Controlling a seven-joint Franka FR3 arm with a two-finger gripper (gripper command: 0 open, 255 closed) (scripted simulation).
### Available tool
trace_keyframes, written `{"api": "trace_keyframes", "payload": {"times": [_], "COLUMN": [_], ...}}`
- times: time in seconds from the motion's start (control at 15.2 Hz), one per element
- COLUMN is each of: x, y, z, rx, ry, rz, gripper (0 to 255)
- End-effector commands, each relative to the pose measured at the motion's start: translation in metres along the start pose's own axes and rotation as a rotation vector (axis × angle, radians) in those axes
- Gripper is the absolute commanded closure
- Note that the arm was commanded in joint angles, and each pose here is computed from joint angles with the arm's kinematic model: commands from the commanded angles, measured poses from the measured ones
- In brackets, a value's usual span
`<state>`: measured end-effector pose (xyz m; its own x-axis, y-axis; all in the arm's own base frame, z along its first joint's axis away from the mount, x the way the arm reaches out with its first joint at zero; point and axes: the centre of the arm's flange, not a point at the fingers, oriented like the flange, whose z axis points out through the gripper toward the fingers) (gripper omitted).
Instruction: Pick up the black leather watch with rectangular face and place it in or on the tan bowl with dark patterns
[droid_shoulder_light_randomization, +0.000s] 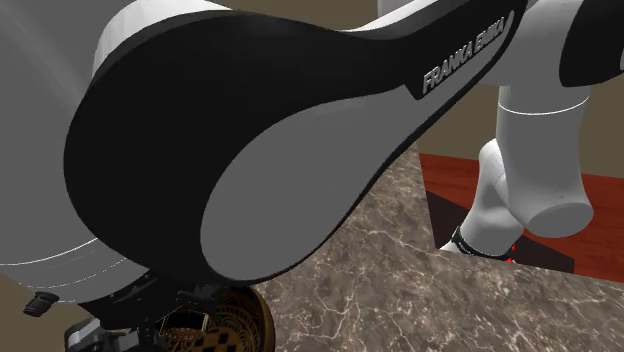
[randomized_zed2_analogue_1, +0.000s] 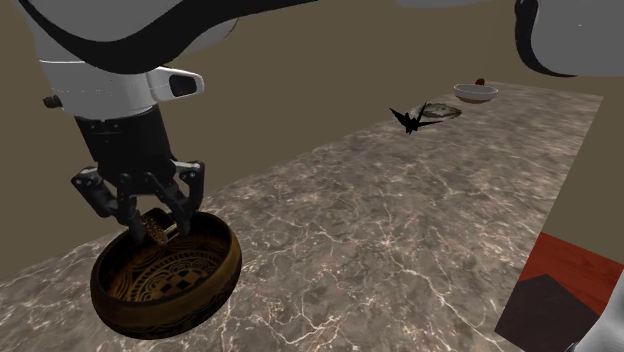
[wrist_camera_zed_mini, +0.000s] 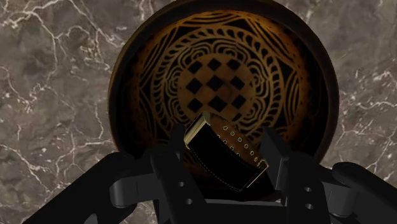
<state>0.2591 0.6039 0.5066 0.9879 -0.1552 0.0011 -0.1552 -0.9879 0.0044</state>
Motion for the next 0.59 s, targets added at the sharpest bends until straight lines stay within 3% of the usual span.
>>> {"api": "trace_keyframes", "payload": {"times": [0.0, 0.53], "x": [0.0002, 0.0002], "y": [-0.0011, -0.0011], "z": [0.0110, 0.0150], "rx": [0.001, 0.001], "ry": [0.000, 0.000], "rz": [0.000, 0.000], "gripper": [255, 255]}}
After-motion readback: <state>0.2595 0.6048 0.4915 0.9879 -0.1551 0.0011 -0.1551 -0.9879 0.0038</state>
